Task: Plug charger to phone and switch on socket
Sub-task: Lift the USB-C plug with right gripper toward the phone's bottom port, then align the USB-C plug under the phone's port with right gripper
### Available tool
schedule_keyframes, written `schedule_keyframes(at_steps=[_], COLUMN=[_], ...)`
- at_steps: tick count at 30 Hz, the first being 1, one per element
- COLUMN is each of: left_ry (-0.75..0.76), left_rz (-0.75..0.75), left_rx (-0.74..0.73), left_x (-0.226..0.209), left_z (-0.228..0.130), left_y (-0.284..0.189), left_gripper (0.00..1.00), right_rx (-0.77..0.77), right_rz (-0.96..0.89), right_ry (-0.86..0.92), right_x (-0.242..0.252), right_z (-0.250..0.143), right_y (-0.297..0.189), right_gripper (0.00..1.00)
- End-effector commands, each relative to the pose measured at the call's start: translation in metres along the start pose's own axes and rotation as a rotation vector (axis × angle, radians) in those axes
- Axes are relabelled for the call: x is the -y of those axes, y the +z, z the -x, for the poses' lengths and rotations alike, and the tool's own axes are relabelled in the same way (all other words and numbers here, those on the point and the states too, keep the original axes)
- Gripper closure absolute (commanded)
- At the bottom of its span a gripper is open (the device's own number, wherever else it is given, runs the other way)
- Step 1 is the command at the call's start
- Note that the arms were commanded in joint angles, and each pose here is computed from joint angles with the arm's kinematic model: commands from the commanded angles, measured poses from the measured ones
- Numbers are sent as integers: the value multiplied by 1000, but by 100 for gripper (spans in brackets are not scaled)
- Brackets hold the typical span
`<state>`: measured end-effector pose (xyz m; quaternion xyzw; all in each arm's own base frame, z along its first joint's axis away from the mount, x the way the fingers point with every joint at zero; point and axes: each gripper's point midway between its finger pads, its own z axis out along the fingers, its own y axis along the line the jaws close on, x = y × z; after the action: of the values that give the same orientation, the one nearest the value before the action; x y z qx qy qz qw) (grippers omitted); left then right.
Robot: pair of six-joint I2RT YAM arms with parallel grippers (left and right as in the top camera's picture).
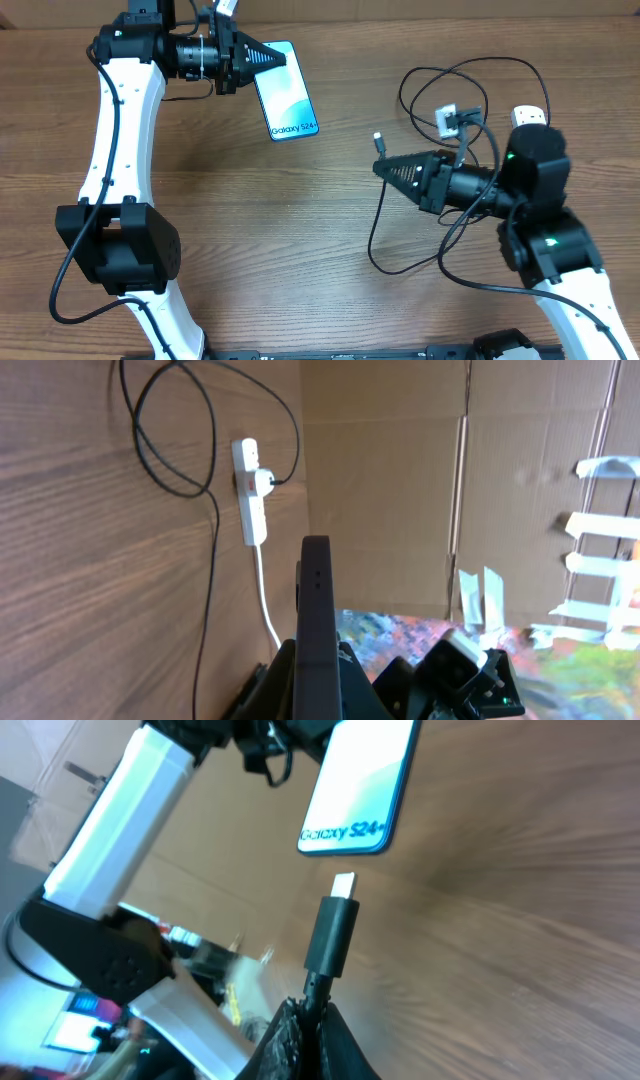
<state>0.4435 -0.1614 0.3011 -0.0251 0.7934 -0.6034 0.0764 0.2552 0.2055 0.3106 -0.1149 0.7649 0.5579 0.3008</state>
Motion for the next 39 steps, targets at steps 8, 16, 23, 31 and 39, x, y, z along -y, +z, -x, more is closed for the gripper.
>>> schedule_keyframes(at_steps=[8, 16, 23, 31, 39], left_ry=[49, -42, -109, -106, -55], left_rz=[-97, -124, -125, -122, -130], left_rx=[28, 42, 39, 35, 5], left_x=[50, 64, 63, 64, 72], left_z=[11, 21, 21, 20, 13], left_y=[-4, -2, -2, 2, 17], left_gripper=[96, 96, 96, 96, 96], right_rx=[38, 62, 114, 140, 122], right_rz=[25, 23, 71, 67, 57], right_ry=[40, 52, -6, -7, 27], right_x=[-22, -13, -17, -17, -9], right_z=[-6, 1, 17, 23, 20], right_y=[40, 65, 74, 74, 80], right_gripper=[96, 96, 96, 96, 96])
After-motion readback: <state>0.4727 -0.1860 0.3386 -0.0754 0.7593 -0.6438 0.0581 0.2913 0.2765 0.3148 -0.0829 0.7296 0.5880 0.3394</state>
